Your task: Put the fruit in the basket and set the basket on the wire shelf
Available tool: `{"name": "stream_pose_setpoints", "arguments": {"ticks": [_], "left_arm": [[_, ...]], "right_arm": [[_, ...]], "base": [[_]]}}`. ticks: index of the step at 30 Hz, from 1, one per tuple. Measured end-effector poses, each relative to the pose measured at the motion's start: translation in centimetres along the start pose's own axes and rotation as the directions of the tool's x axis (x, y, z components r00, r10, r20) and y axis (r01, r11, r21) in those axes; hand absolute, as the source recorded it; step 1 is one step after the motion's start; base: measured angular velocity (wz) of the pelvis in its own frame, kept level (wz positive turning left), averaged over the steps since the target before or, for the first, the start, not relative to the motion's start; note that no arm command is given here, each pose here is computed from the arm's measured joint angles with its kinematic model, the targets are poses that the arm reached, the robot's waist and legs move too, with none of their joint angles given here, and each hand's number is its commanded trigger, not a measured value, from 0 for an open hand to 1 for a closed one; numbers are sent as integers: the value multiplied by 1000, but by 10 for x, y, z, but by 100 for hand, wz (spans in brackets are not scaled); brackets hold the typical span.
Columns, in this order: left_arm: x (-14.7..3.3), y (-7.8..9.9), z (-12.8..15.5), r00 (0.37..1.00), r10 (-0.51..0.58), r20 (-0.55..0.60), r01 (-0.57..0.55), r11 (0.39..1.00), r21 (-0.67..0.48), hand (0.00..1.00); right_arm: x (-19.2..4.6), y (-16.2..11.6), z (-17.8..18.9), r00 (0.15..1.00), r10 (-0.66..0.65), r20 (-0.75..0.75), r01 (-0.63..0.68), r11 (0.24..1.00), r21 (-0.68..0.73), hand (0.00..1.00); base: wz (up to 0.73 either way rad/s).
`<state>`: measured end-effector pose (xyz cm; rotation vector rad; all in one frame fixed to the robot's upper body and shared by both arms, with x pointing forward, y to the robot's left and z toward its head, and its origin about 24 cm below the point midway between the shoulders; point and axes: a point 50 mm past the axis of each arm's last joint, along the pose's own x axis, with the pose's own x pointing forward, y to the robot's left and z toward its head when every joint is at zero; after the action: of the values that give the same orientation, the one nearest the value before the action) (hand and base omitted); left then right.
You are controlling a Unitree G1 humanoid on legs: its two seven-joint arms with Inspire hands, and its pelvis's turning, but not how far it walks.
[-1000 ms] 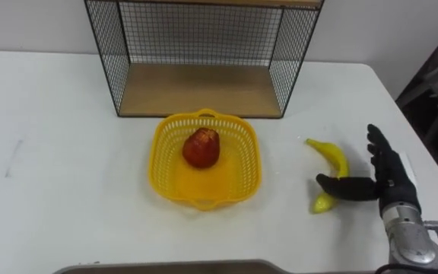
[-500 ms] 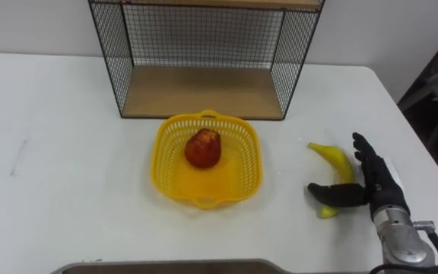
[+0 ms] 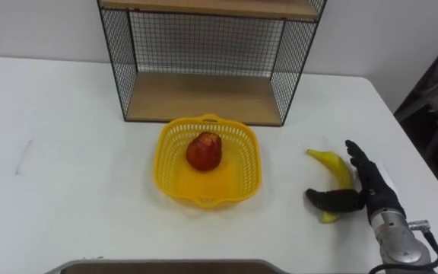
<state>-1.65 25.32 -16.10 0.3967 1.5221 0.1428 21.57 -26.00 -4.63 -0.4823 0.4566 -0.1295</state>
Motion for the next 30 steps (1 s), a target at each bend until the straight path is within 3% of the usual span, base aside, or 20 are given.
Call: {"name": "stream_pose_setpoints", "arguments": {"ticks": [12,30], "left_arm": [[0,1,-2,1000,9,-25,-8,1000,3,0],[1,3,6,999,41,-10,-41,999,6,0]], "right_arm": [[12,-18,-6,994,-90,-66,88,996,-30,100],[12,-18,-6,987,-133,-91,132,991,-23,100]], "base": [[3],[0]]}}
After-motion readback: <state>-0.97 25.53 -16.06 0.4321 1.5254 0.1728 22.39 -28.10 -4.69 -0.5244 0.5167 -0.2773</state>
